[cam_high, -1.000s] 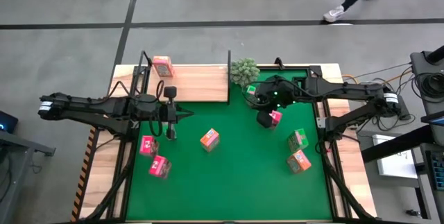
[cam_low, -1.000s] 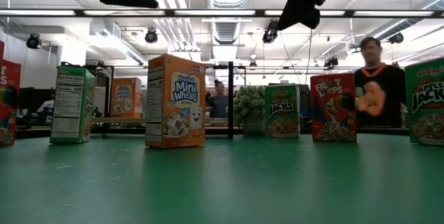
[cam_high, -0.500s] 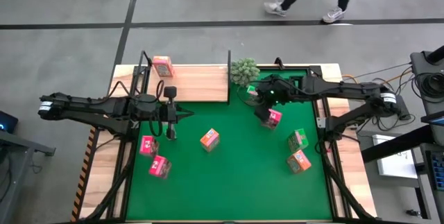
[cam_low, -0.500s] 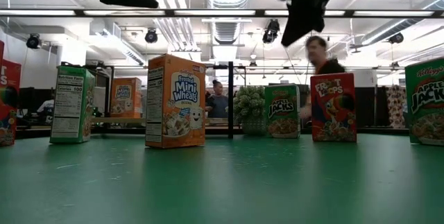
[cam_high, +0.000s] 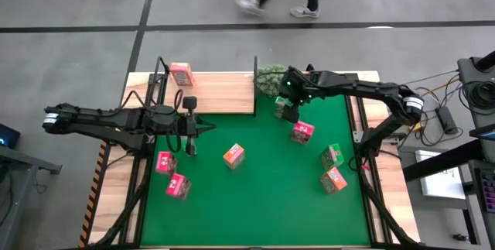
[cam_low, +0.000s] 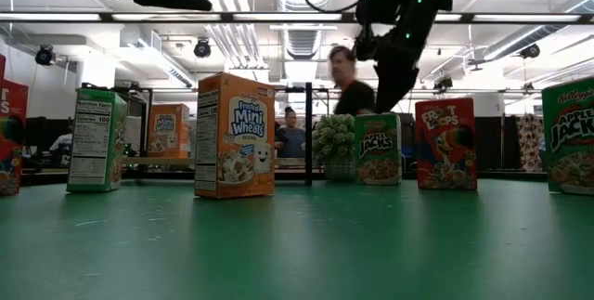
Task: Stack cereal on shelf
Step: Put the top green cereal box on the shelf
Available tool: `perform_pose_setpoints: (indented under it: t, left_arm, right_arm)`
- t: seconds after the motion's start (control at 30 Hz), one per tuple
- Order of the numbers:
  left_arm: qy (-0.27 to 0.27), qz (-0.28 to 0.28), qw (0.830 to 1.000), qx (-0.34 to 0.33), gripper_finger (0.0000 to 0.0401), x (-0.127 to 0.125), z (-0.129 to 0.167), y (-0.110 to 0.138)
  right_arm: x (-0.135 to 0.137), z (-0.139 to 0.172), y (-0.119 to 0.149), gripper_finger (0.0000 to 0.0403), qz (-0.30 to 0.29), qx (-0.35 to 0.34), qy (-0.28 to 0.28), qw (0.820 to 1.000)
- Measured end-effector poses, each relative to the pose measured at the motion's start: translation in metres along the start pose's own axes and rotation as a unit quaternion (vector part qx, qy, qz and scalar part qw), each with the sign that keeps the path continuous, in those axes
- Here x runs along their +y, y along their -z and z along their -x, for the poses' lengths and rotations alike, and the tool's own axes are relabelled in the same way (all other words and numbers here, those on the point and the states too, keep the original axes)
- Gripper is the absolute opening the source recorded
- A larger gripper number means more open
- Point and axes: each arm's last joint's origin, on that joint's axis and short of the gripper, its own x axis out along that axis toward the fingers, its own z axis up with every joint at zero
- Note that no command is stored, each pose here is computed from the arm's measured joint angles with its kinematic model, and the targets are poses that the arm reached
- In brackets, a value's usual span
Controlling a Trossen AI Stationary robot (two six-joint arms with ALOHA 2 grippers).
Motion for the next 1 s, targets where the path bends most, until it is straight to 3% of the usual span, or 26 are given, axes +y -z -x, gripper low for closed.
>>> perform_pose_setpoints:
  t: [0.2,0.67,1.0]
  left_arm:
    - [0.0,0.002,1.0,0.0,0.0,0.0,0.0,0.0]
    - [0.0,0.003,1.0,0.0,0.0,0.0,0.0,0.0]
    - [0.0,0.003,1.0,0.0,0.0,0.0,0.0,0.0]
  right_arm:
    - [-0.007,-0.014,0.001,0.0281,-0.002,0.021,0.008,1.0]
    - [-0.007,-0.018,0.0,0.018,0.0,0.023,0.011,1.0]
    - [-0.007,-0.011,0.001,0.0164,-0.013,0.019,0.012,1.0]
